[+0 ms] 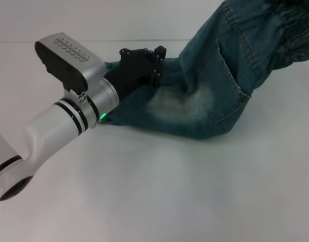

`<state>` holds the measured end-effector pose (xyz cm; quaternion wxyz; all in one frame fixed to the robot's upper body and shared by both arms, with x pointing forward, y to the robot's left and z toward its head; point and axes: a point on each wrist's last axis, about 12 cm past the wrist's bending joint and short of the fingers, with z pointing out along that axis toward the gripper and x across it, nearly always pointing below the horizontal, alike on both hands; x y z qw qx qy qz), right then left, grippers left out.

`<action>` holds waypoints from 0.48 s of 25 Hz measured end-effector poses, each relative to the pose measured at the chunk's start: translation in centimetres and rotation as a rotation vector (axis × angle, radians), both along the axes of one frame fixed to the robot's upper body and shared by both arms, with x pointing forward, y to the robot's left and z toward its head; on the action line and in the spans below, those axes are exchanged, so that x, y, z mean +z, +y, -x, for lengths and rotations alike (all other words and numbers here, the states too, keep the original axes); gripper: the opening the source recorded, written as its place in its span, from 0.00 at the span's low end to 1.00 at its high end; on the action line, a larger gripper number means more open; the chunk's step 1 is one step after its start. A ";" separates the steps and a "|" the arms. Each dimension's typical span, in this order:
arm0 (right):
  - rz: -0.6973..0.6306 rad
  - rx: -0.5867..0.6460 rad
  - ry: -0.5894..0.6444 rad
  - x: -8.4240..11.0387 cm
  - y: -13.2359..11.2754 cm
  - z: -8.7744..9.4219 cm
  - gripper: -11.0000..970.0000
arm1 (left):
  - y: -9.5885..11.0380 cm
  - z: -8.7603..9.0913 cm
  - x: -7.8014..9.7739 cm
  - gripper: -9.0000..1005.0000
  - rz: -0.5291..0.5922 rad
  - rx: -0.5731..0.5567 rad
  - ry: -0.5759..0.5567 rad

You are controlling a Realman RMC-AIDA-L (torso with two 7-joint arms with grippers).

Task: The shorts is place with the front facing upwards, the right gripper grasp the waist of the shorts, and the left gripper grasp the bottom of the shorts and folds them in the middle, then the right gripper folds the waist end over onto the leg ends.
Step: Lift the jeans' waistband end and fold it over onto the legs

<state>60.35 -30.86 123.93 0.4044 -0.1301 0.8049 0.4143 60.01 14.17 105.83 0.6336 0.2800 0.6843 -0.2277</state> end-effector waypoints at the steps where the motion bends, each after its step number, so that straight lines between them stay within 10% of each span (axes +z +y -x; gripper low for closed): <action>1: -0.001 0.007 0.002 0.0 0.1 0.1 0.11 | -0.1 0.0 0.0 0.01 0.001 0.002 -0.002; 12: -0.023 0.071 -0.007 0.5 1.8 -0.1 0.11 | -1.8 0.0 0.3 0.01 -0.025 -0.064 -0.001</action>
